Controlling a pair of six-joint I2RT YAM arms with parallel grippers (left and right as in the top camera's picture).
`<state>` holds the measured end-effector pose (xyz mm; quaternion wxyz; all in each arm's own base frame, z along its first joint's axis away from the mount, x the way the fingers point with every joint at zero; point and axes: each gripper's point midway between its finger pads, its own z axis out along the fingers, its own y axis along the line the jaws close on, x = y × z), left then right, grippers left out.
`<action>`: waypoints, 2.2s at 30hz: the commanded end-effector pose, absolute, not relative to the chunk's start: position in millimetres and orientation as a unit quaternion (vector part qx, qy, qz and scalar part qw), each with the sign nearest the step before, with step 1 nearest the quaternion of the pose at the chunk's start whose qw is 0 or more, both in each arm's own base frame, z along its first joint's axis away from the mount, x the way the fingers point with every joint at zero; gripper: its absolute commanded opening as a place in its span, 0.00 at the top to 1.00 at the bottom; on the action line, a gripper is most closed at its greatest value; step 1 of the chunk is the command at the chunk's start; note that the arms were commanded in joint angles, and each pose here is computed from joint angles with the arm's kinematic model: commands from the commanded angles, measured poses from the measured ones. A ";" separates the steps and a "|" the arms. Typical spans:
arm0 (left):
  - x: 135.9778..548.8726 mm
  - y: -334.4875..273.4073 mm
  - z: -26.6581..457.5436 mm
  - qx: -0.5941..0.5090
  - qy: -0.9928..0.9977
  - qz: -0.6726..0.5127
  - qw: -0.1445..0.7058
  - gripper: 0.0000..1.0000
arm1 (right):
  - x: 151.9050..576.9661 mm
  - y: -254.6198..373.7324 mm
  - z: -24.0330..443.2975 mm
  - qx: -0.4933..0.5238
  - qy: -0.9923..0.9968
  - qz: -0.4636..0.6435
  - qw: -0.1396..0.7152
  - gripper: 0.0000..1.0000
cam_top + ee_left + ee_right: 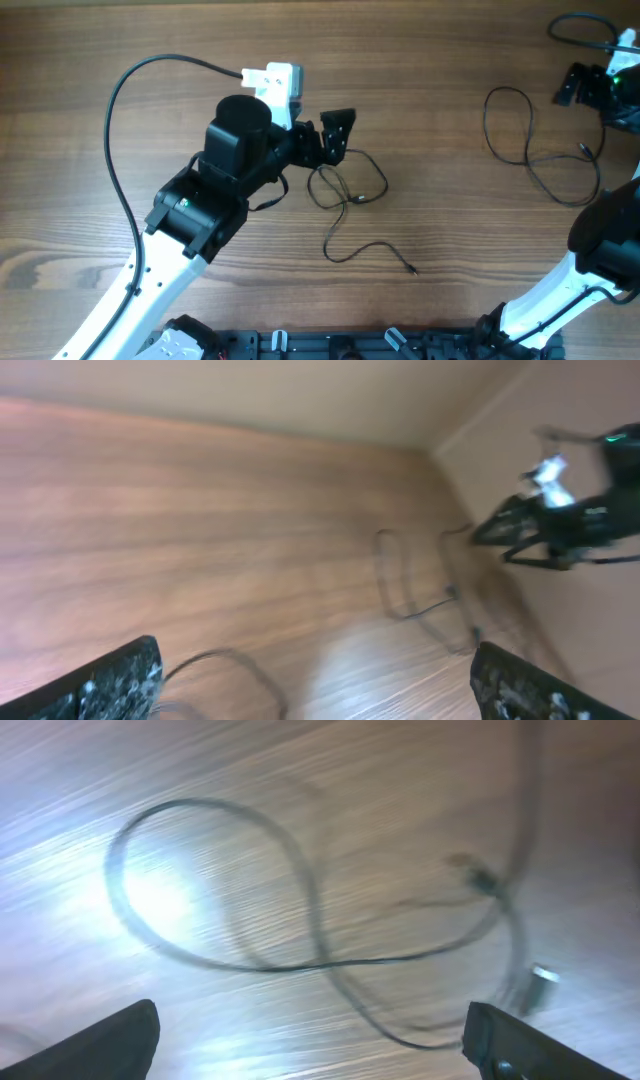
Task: Untangle cables
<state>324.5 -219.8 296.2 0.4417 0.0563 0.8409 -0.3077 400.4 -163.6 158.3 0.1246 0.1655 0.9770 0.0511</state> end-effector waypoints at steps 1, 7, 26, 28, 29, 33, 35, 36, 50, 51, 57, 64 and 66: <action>331.5 -192.0 290.2 0.025 0.854 -0.237 0.462 0.00 | 410.6 -116.0 156.6 0.068 0.977 0.143 0.141 0.00; 326.8 -188.8 278.7 0.024 0.868 -0.227 0.442 0.00 | 414.2 -69.1 132.3 0.007 0.978 0.170 0.122 0.00; 319.2 -184.3 264.7 0.025 0.884 -0.212 0.416 0.00 | 448.4 -34.8 38.7 0.004 0.984 0.047 0.171 0.11; 319.2 -184.3 264.7 0.025 0.884 -0.212 0.416 0.00 | 448.8 -34.9 38.8 0.004 0.984 0.047 0.172 0.32; 319.2 -184.3 264.7 0.025 0.884 -0.212 0.416 0.00 | 449.5 -35.0 39.1 0.004 0.984 0.046 0.173 0.54; 319.2 -184.3 264.7 0.025 0.884 -0.212 0.416 0.00 | 465.3 -39.3 45.1 0.043 0.977 0.044 0.206 0.96; 319.2 -184.3 264.7 0.025 0.884 -0.212 0.416 0.00 | 483.0 -50.2 53.3 0.078 0.966 0.024 0.244 0.96; 319.2 -184.3 264.7 0.025 0.884 -0.212 0.416 0.00 | 494.3 -58.9 60.1 0.100 0.957 0.009 0.271 0.96; 319.2 -184.3 264.7 0.025 0.884 -0.212 0.416 0.00 | 527.2 -253.0 315.5 0.263 0.731 -0.280 0.565 0.96; 319.2 -184.3 264.7 0.025 0.884 -0.212 0.416 0.00 | 522.8 -259.6 322.8 0.263 0.725 -0.288 0.568 0.96; 319.2 -184.3 264.7 0.025 0.884 -0.212 0.416 0.00 | 503.4 -283.2 279.7 0.247 0.785 -0.277 0.496 0.00; 319.2 -184.3 264.7 0.025 0.884 -0.212 0.416 0.00 | 487.8 -255.7 222.7 0.213 0.865 -0.212 0.401 0.00; 319.2 -184.3 264.7 0.025 0.884 -0.212 0.416 0.00 | 488.2 -222.6 200.2 0.178 0.901 -0.131 0.374 0.00</action>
